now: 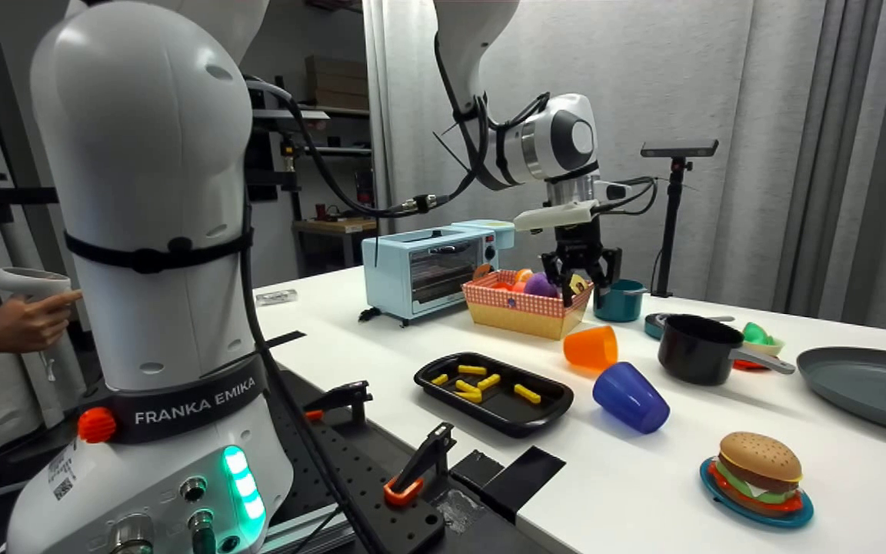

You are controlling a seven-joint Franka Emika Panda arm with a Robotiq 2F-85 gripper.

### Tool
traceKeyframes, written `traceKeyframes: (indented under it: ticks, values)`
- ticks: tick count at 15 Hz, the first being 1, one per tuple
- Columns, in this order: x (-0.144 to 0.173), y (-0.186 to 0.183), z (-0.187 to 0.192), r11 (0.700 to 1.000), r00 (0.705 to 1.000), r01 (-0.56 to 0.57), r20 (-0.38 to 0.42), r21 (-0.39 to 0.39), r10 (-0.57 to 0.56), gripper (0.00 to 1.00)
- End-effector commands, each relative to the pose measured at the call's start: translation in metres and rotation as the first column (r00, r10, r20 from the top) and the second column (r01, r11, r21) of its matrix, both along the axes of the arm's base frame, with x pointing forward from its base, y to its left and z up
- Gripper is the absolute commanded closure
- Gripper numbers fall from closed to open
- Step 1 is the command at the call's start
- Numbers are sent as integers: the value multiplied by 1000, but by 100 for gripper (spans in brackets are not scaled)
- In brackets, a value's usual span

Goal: Pour the contents of the orange cup onto the oven tray

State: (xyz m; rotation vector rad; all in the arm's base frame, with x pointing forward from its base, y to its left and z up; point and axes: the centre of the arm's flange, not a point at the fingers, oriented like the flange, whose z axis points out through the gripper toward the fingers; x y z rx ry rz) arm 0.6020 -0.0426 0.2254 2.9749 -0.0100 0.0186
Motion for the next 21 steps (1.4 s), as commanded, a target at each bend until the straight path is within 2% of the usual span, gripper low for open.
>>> traceKeyframes:
  ticks: [1, 3, 18, 19, 21]
  values:
    - [11, 2, -4, 1000, 1000, 12, 13, 28, -12, 3]
    - [12, 4, -6, 999, 1000, 12, 13, 32, -13, 0]
    - [12, 3, -7, 1000, 1000, -9, -9, 14, 9, 0]
    - [-33, 13, 19, 1000, 1000, -9, -13, 16, 10, 0]
    - [-48, 20, 24, 1000, 1000, -19, -19, 11, 19, 0]
